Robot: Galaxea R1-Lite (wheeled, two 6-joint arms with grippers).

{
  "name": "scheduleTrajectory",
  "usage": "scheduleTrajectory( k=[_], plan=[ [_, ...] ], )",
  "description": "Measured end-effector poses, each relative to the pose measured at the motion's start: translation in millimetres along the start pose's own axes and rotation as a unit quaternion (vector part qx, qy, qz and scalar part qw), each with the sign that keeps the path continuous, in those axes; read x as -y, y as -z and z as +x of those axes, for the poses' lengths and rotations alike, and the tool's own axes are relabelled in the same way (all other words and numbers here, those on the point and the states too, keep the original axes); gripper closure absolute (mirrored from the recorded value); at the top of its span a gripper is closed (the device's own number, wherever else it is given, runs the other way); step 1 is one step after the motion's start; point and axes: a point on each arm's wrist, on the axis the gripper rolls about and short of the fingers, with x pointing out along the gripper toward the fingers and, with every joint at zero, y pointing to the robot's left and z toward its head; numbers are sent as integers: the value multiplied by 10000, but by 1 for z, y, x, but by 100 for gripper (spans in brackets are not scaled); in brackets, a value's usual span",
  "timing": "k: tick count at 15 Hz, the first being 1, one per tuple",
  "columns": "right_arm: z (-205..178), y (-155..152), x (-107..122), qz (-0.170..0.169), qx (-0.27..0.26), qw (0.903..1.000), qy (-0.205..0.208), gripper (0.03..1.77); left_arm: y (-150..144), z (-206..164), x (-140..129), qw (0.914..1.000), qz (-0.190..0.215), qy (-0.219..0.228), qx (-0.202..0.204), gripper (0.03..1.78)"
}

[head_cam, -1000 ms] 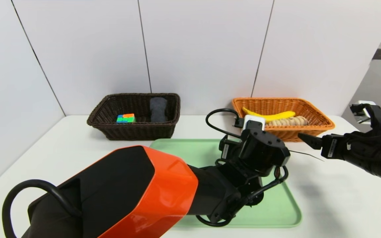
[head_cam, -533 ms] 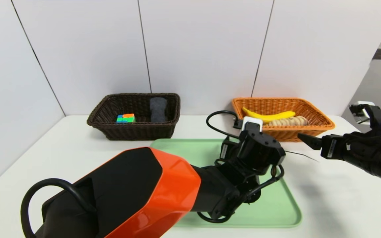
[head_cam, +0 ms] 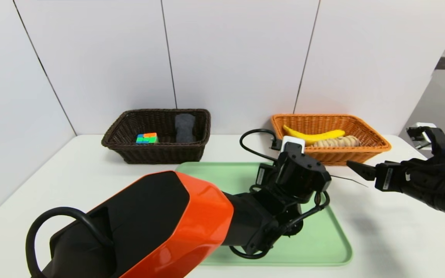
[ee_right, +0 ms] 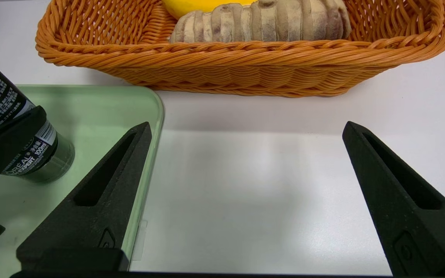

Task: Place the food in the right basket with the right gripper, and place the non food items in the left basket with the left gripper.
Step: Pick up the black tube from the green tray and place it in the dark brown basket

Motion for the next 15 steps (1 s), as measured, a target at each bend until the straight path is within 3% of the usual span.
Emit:
scheduleTrajectory(
  k=[5, 10, 13, 15],
  plan=[
    [-1, 0, 0, 21, 12, 10000, 13, 9, -30, -15, -6, 9997, -137, 97, 172, 141],
    [0, 0, 0, 37, 8, 10000, 24, 9, -104, -60, -26, 9974, -347, 498, 381, 141],
    [2, -3, 0, 34, 53, 10000, 19, 9, -151, -92, -60, 9966, -381, 658, 330, 141],
    [3, -5, 0, 32, 80, 10000, 16, 9, -175, -98, -104, 9977, -439, 448, 274, 141]
  ],
)
